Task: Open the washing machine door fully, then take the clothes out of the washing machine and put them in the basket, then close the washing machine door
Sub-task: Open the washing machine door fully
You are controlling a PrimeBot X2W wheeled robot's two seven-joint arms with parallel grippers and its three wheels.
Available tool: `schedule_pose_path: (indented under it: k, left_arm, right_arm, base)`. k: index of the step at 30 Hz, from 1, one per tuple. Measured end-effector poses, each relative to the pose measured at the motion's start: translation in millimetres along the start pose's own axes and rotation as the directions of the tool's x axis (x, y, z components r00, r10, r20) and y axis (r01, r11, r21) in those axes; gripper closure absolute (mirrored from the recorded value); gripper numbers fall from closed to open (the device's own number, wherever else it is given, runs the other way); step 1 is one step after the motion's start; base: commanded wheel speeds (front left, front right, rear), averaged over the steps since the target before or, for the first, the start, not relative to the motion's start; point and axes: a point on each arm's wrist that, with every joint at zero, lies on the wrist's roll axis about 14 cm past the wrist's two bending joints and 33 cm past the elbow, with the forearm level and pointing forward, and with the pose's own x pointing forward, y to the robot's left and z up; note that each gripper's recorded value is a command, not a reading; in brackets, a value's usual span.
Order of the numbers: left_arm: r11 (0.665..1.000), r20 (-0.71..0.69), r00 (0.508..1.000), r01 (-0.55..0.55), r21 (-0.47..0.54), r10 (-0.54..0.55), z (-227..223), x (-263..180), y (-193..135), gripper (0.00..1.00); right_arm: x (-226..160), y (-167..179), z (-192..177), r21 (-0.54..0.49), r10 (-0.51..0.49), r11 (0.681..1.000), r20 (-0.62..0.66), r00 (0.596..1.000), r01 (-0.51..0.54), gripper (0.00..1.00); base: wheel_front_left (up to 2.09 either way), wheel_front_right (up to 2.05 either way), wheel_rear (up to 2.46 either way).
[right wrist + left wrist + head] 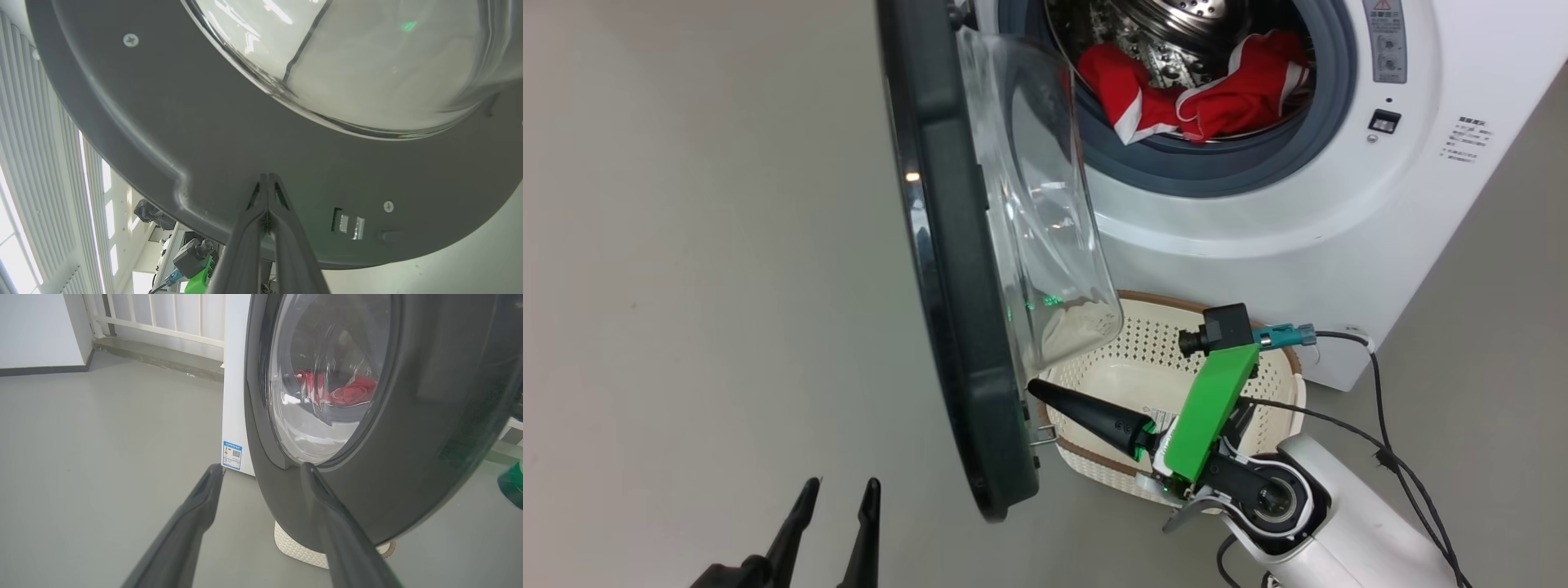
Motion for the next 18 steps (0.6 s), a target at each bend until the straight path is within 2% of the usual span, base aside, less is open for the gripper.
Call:
schedule_pose_path:
  k: [3,10,18]
  left_arm:
    - [1.0,0.0,1.0,0.006,0.0,-0.006,0,2,-2,0.0]
    - [1.0,-0.002,1.0,0.023,-0.001,-0.023,-1,6,-6,0.0]
    - [0.999,0.001,0.999,0.037,0.003,-0.037,0,8,-10,0.0]
  right_arm:
    - [-4,-5,5,-0.009,-0.019,1.0,0.03,0.999,0.019,0.0]
    - [-27,-32,12,0.031,-0.094,0.995,0.116,0.989,0.091,0.0]
    - [-64,-64,23,0.088,-0.188,0.981,0.238,0.953,0.172,0.0]
  base:
    - [0.0,0.0,0.0]
    - [0.0,0.0,0.0]
    - [0.0,0.0,0.0]
